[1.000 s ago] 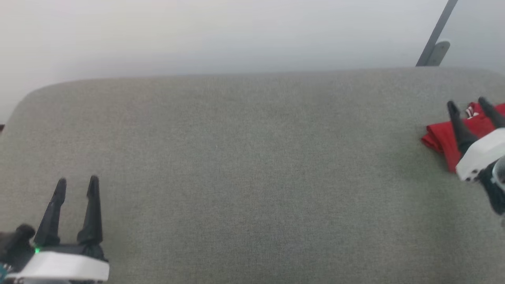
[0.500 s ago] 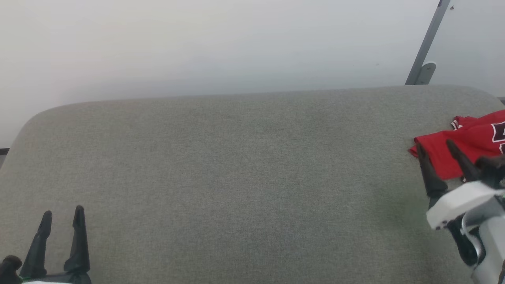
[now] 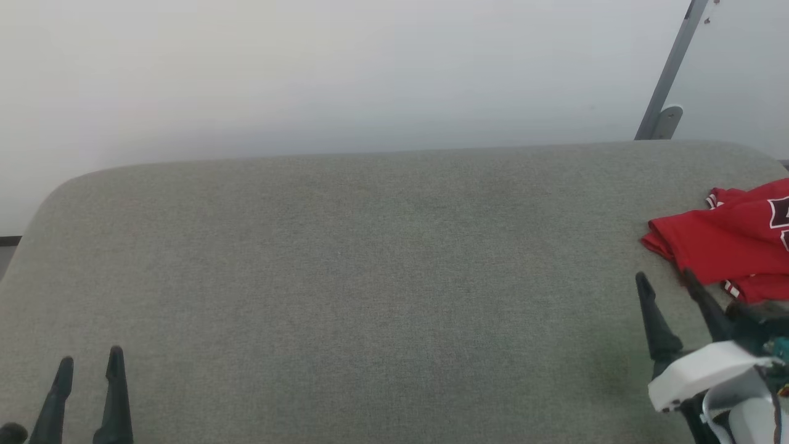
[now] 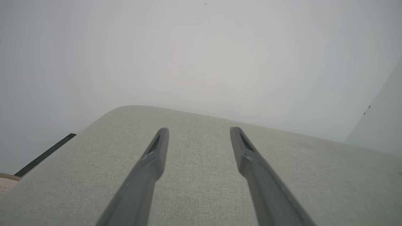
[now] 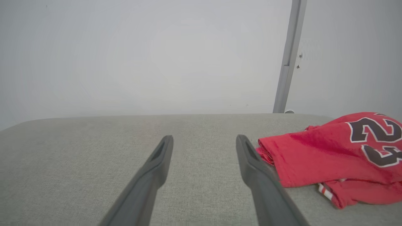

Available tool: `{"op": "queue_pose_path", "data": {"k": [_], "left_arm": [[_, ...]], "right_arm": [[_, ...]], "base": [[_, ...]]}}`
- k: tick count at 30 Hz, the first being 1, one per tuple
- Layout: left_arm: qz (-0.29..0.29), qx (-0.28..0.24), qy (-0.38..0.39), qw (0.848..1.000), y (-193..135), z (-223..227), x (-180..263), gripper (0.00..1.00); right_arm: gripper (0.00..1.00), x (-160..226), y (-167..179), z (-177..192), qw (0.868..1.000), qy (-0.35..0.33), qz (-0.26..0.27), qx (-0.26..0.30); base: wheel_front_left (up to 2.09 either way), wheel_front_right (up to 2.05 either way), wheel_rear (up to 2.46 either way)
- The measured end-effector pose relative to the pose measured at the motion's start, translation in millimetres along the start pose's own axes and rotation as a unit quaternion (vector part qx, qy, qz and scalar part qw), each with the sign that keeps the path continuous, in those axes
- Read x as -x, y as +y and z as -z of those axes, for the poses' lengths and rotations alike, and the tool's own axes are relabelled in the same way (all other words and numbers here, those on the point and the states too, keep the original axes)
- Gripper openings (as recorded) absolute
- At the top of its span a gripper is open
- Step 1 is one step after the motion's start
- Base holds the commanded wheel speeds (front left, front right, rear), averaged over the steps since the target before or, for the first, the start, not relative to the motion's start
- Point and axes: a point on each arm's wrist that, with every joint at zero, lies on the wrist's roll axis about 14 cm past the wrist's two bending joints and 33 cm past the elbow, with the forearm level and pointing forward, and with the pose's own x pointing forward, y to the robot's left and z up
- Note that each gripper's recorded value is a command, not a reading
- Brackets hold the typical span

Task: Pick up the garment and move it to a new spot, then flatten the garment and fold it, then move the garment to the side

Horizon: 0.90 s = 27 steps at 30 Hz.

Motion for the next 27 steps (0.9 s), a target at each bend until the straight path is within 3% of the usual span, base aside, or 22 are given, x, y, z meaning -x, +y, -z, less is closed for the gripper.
{"op": "queue_pose_path", "data": {"k": [27], "left_arm": [[-0.004,0.003,0.014,1.000,3,8,5,1.00]], "right_arm": [[1.00,22,4,19,0.999,0.016,0.017,-0.024]], "base": [[0.00,0.00,0.00]]}}
